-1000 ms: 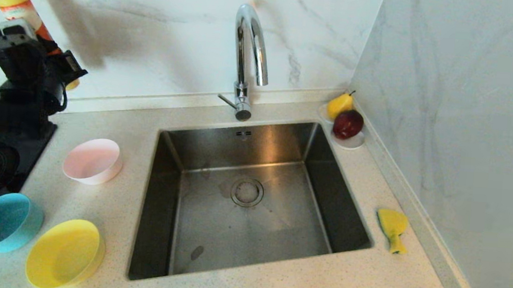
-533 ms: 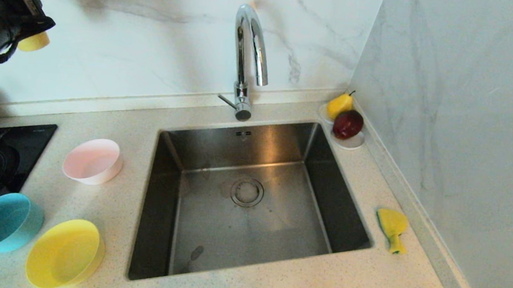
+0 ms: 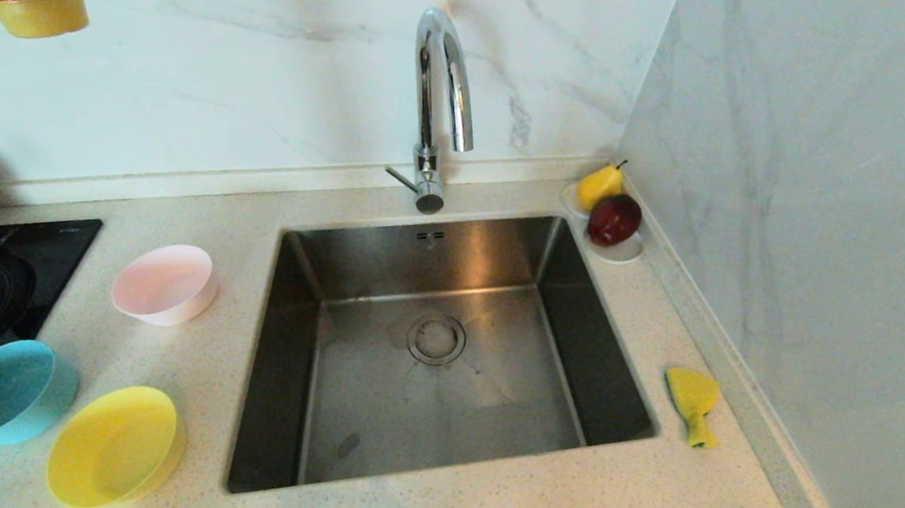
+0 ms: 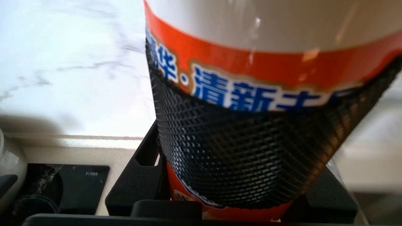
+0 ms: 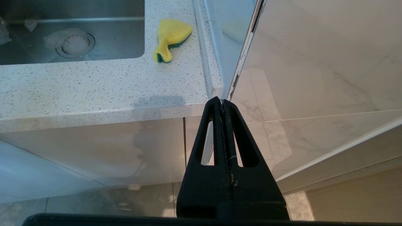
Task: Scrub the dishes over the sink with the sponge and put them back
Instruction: Squeeze it onto the sponge
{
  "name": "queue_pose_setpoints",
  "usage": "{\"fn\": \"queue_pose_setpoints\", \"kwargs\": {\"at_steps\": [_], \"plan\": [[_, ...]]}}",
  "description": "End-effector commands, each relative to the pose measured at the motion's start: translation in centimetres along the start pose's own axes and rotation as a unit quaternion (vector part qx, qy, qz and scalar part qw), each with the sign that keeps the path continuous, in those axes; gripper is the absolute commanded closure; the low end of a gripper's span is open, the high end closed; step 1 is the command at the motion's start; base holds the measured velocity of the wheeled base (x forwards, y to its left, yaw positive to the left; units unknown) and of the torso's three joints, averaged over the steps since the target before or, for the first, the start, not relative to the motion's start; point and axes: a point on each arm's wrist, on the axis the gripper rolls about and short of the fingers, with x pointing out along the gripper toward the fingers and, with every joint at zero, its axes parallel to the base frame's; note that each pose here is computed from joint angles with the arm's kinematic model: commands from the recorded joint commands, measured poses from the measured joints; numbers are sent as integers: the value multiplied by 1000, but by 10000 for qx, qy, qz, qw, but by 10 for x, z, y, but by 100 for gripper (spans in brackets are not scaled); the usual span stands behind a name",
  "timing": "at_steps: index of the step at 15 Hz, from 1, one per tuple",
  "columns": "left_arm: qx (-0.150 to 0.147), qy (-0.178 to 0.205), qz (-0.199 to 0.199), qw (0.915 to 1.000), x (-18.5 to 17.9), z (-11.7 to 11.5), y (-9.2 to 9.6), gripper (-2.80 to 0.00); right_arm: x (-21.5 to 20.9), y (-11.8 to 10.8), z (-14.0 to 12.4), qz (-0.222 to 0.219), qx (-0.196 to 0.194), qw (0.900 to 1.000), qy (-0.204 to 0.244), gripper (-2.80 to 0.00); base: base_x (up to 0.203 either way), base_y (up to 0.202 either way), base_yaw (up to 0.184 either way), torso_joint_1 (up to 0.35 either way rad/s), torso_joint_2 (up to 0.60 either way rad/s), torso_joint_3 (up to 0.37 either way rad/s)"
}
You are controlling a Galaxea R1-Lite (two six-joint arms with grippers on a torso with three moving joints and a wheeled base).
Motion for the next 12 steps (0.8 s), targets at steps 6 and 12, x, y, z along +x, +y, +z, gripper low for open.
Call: {"fn": "queue_pose_setpoints", "kwargs": {"at_steps": [6, 12], "plan": [[976, -104, -820, 9918, -36, 15, -32, 0, 0, 0, 0, -3, -3, 10000, -1, 0, 0, 0, 0, 0, 0, 0], [829, 83, -1501, 9852, -37, 5, -103, 0, 0, 0, 0, 4, -2, 10000, 5, 0, 0, 0, 0, 0, 0, 0]]}}
